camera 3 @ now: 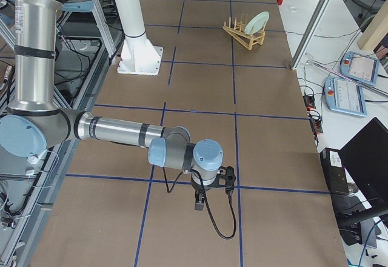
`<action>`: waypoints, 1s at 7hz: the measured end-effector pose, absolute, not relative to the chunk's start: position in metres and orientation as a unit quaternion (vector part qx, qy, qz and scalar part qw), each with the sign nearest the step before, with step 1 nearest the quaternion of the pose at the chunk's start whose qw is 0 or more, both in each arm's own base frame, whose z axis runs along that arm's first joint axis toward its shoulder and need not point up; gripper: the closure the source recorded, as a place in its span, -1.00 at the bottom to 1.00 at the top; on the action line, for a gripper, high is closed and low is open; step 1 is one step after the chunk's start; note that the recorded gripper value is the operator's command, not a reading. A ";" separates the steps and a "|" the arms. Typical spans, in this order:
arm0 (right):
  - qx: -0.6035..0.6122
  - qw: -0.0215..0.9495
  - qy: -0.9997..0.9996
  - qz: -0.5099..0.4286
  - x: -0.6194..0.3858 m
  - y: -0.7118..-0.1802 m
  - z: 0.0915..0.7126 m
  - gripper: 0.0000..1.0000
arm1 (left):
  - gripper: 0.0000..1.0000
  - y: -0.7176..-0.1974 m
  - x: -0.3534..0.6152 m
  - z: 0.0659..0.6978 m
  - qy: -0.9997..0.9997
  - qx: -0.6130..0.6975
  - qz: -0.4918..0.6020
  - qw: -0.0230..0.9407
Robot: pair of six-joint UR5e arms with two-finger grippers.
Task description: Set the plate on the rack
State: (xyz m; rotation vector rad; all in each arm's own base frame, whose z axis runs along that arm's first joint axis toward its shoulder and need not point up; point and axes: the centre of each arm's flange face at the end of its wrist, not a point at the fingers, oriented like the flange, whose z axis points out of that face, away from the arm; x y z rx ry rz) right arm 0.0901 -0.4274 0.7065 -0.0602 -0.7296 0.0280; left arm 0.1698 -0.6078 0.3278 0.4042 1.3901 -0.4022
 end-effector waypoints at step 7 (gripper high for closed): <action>-0.029 0.934 -0.357 0.014 0.090 -0.427 0.707 -1.00 | -1.00 -0.470 -0.047 0.618 0.407 0.201 0.009 0.891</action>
